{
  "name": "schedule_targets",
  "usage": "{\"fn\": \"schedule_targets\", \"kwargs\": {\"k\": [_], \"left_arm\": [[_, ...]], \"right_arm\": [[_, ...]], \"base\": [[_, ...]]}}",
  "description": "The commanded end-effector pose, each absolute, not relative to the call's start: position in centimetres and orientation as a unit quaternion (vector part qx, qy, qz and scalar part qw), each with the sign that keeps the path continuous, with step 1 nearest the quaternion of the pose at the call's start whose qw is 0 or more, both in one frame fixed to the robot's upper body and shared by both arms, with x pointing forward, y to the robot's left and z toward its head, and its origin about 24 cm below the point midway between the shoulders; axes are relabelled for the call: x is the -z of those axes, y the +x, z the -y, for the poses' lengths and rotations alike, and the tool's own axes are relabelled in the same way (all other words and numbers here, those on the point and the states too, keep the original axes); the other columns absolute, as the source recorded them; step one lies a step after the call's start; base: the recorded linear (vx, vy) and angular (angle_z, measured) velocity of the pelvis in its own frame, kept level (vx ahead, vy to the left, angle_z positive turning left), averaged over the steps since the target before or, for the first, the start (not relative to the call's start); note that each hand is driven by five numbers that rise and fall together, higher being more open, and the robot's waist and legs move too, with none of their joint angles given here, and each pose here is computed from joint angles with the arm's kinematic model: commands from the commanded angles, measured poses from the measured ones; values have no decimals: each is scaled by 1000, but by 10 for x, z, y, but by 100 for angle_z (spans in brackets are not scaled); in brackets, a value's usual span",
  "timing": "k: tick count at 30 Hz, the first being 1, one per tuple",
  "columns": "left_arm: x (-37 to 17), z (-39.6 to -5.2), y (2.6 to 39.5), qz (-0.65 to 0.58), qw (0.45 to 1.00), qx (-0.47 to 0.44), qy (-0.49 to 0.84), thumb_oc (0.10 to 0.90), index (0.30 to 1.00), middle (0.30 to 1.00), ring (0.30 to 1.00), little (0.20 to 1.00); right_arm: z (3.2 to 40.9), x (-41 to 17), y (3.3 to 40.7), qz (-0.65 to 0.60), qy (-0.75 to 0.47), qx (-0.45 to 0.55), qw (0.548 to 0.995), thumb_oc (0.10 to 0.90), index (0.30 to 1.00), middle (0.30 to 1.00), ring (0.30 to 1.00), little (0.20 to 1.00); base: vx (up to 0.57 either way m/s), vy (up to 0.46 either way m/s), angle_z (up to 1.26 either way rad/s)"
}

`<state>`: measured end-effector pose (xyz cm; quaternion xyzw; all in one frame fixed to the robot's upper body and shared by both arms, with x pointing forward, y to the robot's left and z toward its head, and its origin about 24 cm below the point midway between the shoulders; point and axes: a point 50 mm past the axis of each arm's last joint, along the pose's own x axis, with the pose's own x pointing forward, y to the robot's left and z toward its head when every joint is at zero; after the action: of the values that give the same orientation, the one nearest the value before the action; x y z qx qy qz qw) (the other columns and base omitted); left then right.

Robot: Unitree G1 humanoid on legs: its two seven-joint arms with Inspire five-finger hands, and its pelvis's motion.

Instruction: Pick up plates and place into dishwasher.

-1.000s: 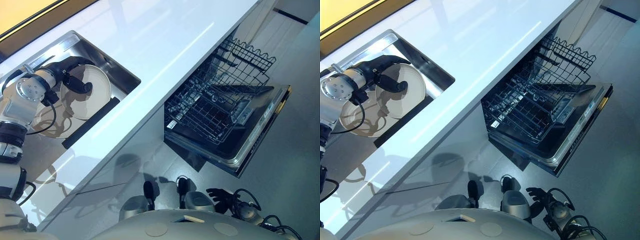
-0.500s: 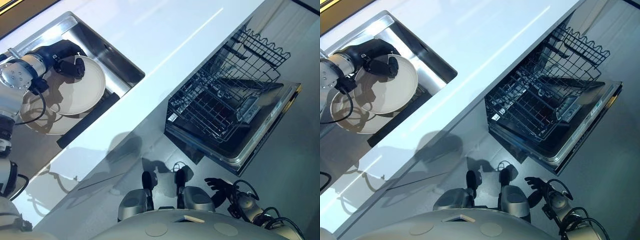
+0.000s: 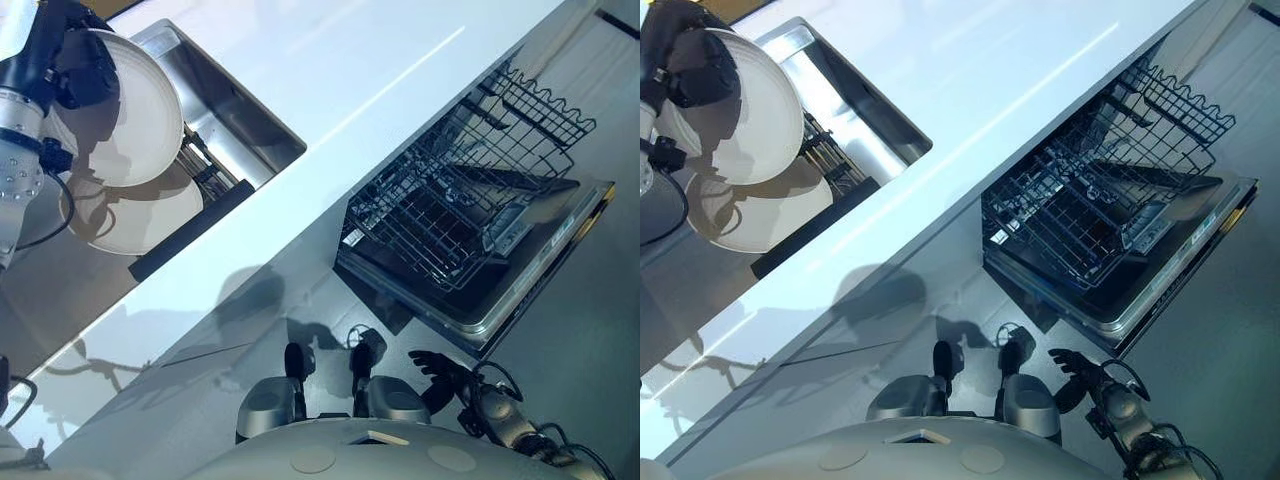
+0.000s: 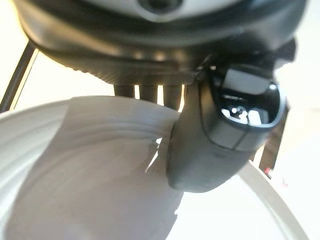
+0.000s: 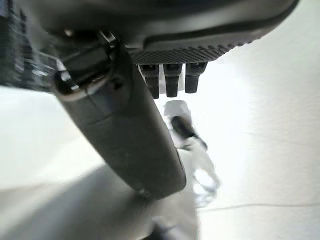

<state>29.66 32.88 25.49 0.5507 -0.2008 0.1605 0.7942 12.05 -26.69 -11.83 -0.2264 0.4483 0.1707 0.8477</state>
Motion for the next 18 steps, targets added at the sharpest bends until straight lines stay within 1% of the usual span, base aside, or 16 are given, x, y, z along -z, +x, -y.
{"fn": "schedule_targets", "kwargs": {"k": [1,3,5,7,9,12,14,15,16,18], "left_arm": [[-320,-335,268,353,727,-266,525,100,300,300,300,200],[-320,-334,267,370,724,-267,518,100,300,300,300,200],[-318,-328,270,397,721,-260,505,100,300,300,300,200],[-315,-323,273,414,721,-251,495,100,300,300,300,200],[-309,-313,275,438,719,-244,481,100,300,300,300,200],[-294,-302,271,467,725,-232,449,100,300,300,300,200],[-284,-294,266,484,724,-232,434,100,300,300,300,200],[-276,-290,262,493,724,-233,423,100,300,300,300,200],[-271,-288,259,500,719,-238,420,100,300,300,300,200],[-259,-284,254,510,709,-249,418,100,300,300,300,200]], "right_arm": [[223,73,174,-301,-8,-274,913,800,900,900,900,900],[210,58,179,-280,87,-326,899,800,900,900,900,900],[193,30,191,-223,231,-388,864,800,900,900,900,900],[184,13,199,-181,284,-405,850,800,900,900,900,900],[179,-14,212,-112,337,-417,837,800,900,900,900,900],[181,-53,232,-19,347,-395,850,800,900,900,900,900],[192,-76,244,44,321,-355,877,800,900,900,900,900],[200,-95,250,106,276,-318,901,800,900,900,900,900],[205,-104,251,131,252,-294,913,800,900,900,900,900],[221,-130,249,226,128,-209,943,800,900,900,900,900]], "base": [[-41,-161,-2],[-39,-141,-4],[-24,-182,-3],[-5,-135,3],[-3,-116,5],[-4,-79,14],[-28,-56,15],[-78,-48,5],[-95,-43,1],[-73,-24,-1]]}}
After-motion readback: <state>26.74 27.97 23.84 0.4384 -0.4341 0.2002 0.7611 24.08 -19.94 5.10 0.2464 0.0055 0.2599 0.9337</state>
